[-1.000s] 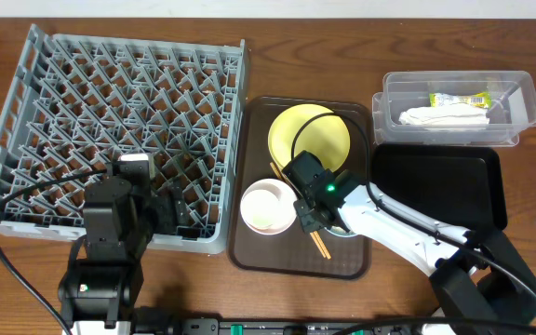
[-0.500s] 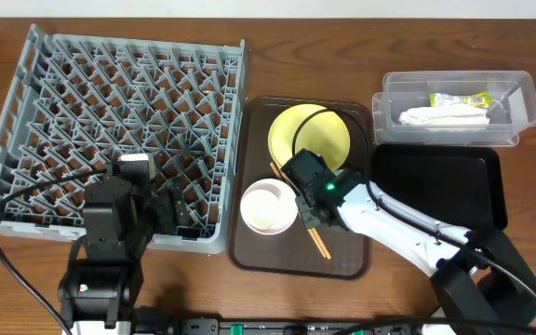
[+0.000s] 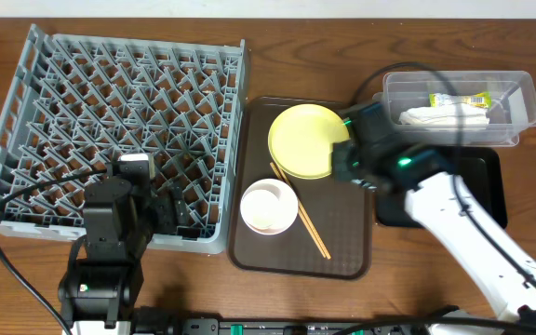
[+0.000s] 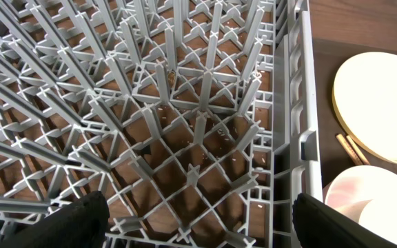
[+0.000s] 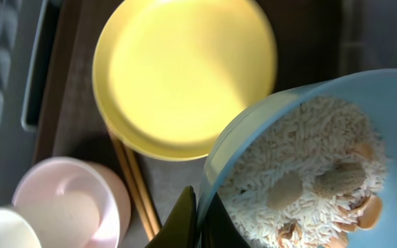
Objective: Sort waste into correct bins and load items into the dishwasher
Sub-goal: 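Tip the blue bowl over the black tray to dump the rice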
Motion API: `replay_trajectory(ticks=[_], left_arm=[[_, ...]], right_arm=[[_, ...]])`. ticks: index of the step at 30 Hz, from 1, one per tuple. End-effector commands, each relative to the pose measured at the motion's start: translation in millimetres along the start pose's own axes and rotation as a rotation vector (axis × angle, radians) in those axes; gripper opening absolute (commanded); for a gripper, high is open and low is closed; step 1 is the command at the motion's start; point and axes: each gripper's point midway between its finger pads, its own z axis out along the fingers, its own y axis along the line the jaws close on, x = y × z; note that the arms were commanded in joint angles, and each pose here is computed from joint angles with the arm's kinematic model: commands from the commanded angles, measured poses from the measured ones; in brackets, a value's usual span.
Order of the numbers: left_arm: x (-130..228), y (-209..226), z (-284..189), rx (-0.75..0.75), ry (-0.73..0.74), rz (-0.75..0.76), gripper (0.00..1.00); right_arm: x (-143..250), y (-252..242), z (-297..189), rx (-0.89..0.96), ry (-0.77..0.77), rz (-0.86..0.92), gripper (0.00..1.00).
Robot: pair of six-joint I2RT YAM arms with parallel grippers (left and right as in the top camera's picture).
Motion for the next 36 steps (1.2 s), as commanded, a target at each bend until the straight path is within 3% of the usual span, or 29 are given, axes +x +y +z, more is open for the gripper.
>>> replay_trajectory(ticks=[1,12,21,36], left_arm=[[-10.0,-0.2,-5.8,0.001,-0.027,-0.007,0.89],[-10.0,-0.2,-5.8,0.001,-0.027,-0.008,0.88],[-10.0,-0.2,-5.8,0.001,-0.027,-0.008,0.88],[-10.0,-0.2,-5.8,0.001,-0.027,-0.007,0.88]], right_arm=[[-6.1,-10.7,-7.4,-0.128,0.056,0.131,0.01],[5.8,-72.2,-2.2,-0.353,0.12,0.366,0.01],[12.2,-103.5,-9.8,-0.659,0.037,0.554,0.01],[1.5,-137.9,-30.7,-0.895,-0.021,0.753,0.01]])
